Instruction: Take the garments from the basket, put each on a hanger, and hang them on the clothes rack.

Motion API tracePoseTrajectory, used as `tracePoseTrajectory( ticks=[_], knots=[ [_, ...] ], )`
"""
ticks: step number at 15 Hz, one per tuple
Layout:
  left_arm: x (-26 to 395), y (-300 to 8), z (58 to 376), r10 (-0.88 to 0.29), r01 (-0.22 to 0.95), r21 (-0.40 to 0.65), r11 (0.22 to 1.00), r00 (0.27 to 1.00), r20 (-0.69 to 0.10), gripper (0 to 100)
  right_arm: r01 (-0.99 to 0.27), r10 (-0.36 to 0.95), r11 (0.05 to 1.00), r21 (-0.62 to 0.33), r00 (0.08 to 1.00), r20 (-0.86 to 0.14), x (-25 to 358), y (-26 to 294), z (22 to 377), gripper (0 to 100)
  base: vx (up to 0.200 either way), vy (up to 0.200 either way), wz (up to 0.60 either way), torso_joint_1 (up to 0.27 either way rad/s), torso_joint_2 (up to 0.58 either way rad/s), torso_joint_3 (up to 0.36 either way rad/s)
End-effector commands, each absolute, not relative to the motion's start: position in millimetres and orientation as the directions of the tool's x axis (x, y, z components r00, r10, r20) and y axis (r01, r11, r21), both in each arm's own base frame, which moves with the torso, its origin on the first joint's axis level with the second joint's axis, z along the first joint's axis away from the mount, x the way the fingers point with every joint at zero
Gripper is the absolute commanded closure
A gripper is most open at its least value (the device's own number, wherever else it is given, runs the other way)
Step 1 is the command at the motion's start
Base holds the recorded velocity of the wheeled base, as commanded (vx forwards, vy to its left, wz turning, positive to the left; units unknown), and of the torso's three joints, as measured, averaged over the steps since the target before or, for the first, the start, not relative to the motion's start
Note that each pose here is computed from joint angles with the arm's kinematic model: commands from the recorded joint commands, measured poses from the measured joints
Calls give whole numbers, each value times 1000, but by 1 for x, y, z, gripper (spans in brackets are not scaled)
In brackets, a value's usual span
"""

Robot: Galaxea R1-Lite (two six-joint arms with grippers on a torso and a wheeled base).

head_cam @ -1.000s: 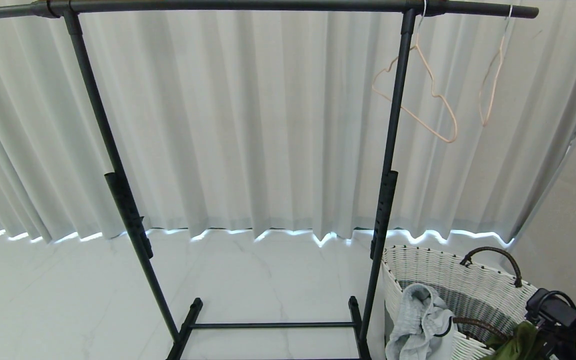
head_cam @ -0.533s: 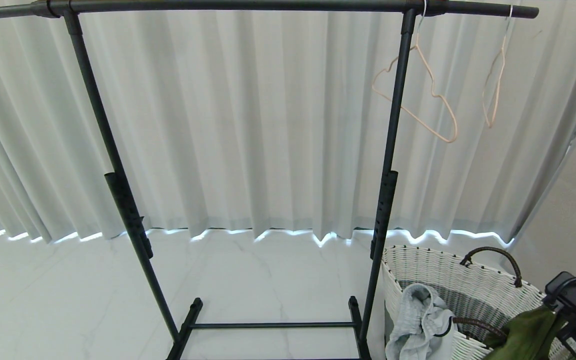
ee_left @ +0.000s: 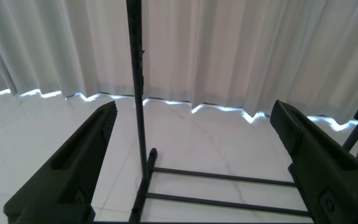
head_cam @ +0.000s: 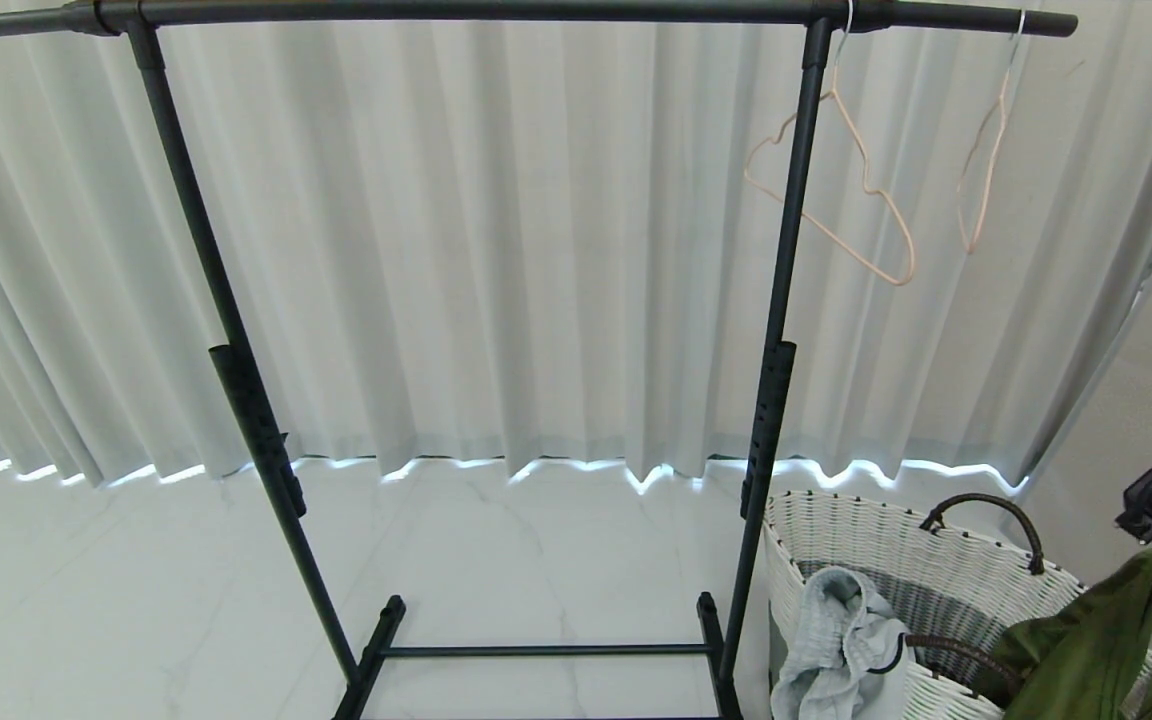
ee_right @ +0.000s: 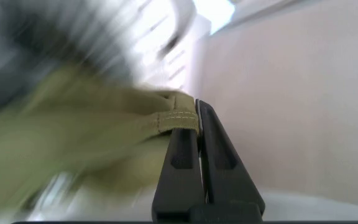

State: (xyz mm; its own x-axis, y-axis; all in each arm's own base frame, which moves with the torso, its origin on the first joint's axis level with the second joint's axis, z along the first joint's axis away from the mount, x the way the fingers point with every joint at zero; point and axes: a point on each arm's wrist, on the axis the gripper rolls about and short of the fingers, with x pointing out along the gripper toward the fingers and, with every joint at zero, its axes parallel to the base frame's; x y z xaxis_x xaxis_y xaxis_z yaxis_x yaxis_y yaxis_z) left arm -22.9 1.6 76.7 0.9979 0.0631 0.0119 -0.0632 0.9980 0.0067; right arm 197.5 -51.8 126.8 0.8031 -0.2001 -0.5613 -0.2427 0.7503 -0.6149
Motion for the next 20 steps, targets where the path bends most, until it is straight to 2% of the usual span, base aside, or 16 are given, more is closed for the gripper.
tracePoseTrajectory(
  ticks=[1,2,4,6,8,13,19,20],
  knots=[
    [-23,2,77,64,-64,7,998,998,12,0,-214,-207,742,-635,828,-521,159,-41,238,100,0,0,0,0,0,0],
    [-23,2,77,63,-63,7,998,998,12,0,-242,-198,765,-597,794,-575,138,-35,255,100,0,0,0,0,0,0],
    [-23,2,77,64,-64,7,998,998,12,0,-231,-193,794,-562,781,-594,110,-28,278,100,0,0,0,0,0,0],
    [-23,2,77,64,-64,7,998,998,12,0,-213,-193,791,-574,803,-564,96,-24,288,100,0,0,0,0,0,0],
    [-23,2,77,63,-63,7,998,998,12,0,-267,-111,774,-574,836,-537,85,-14,290,100,-200,0,0,7,5,5],
    [-23,2,77,63,-63,7,998,998,12,0,-300,-63,760,-577,849,-524,74,-8,287,100,-200,0,0,1,4,1],
    [-23,2,77,61,-61,8,998,998,11,0,-335,-24,742,-581,853,-522,74,-4,287,100,0,0,0,0,0,0],
    [-23,2,77,61,-61,7,998,998,11,0,-335,-24,741,-582,853,-522,74,-4,287,100,0,200,0,-2,2,2]
  ],
)
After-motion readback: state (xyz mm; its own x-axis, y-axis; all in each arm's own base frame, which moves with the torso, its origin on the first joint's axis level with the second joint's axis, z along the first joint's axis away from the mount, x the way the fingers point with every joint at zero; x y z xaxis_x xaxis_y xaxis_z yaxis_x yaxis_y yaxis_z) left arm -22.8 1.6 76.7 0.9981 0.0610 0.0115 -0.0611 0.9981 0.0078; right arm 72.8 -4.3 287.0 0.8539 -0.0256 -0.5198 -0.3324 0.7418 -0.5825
